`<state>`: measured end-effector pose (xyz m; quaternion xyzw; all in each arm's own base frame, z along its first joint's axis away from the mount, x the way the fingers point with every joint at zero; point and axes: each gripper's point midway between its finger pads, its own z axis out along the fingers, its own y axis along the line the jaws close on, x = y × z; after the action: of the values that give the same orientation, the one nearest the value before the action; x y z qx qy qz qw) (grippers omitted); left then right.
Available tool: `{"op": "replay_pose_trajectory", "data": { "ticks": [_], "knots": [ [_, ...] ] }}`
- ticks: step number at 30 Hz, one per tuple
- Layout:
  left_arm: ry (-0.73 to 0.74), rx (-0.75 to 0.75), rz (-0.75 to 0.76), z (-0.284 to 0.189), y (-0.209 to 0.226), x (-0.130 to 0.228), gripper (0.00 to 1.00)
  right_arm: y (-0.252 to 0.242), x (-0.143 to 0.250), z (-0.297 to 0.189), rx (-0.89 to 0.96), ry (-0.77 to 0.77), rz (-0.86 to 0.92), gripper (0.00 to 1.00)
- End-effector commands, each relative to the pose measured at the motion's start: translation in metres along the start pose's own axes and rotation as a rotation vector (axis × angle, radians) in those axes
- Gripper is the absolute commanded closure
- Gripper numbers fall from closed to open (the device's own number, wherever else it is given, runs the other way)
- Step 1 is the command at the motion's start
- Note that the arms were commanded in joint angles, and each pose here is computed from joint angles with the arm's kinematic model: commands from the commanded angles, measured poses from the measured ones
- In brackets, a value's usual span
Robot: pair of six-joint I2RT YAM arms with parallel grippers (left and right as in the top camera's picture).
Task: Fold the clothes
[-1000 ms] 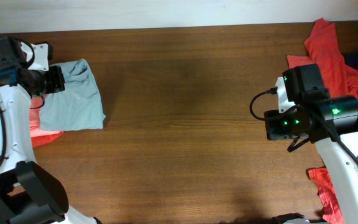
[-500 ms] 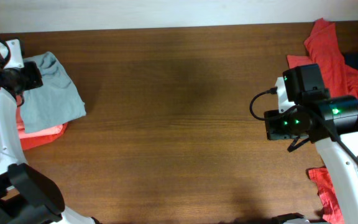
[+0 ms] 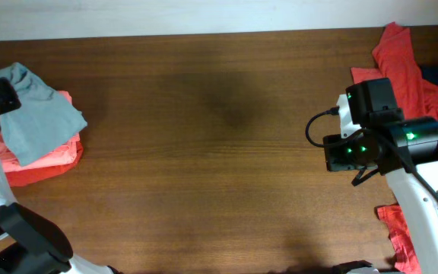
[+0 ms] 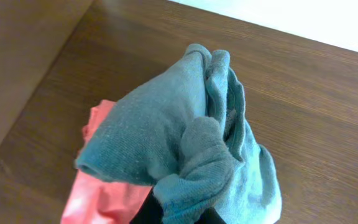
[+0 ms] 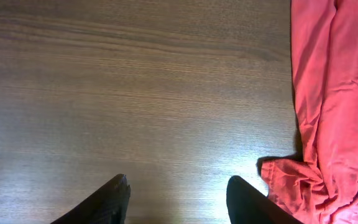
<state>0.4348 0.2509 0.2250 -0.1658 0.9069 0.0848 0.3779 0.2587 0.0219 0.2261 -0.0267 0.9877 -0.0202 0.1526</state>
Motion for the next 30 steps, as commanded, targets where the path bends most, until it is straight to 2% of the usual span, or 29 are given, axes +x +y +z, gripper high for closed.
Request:
{"op": "replay_pose_trajectory", "data": {
  "ticks": [1, 8, 10, 11, 12, 13, 14, 19, 21, 30],
  "knots": [
    [-0.011, -0.038, -0.034, 0.004, 0.022, -0.005, 0.98, -0.004, -0.003, -0.007, 0.009, -0.027, 0.003, 0.44],
    [0.01, -0.058, -0.061, 0.02, 0.041, 0.005, 0.97, 0.0, -0.003, -0.007, -0.014, -0.026, 0.003, 0.44],
    [0.005, -0.067, -0.069, 0.021, 0.048, 0.005, 0.91, 0.0, -0.003, -0.007, -0.014, -0.026, 0.003, 0.45],
    [0.002, -0.074, -0.075, 0.021, 0.053, 0.005, 0.78, 0.0, -0.003, -0.007, -0.014, -0.026, 0.003, 0.44],
    [0.001, -0.079, -0.079, 0.021, 0.056, 0.005, 0.53, 0.0, -0.003, -0.007, -0.014, -0.026, 0.003, 0.44],
    [0.0, -0.083, -0.082, 0.02, 0.059, 0.006, 0.17, 0.0, -0.003, -0.007, -0.014, -0.026, 0.003, 0.44],
    [0.001, -0.091, -0.09, 0.019, 0.064, 0.007, 0.01, 0.0, -0.003, -0.007, -0.014, -0.026, 0.003, 0.44],
    [0.01, -0.119, -0.239, 0.014, 0.087, 0.016, 0.01, 0.0, -0.003, -0.007, -0.014, -0.025, 0.003, 0.44],
    [0.02, -0.099, -0.252, 0.014, 0.087, 0.02, 0.01, 0.0, -0.003, -0.007, -0.014, -0.025, 0.003, 0.44],
    [0.047, 0.275, -0.265, 0.01, 0.013, 0.02, 0.01, 0.0, -0.004, -0.007, -0.014, -0.03, 0.003, 0.44]
  ]
}}
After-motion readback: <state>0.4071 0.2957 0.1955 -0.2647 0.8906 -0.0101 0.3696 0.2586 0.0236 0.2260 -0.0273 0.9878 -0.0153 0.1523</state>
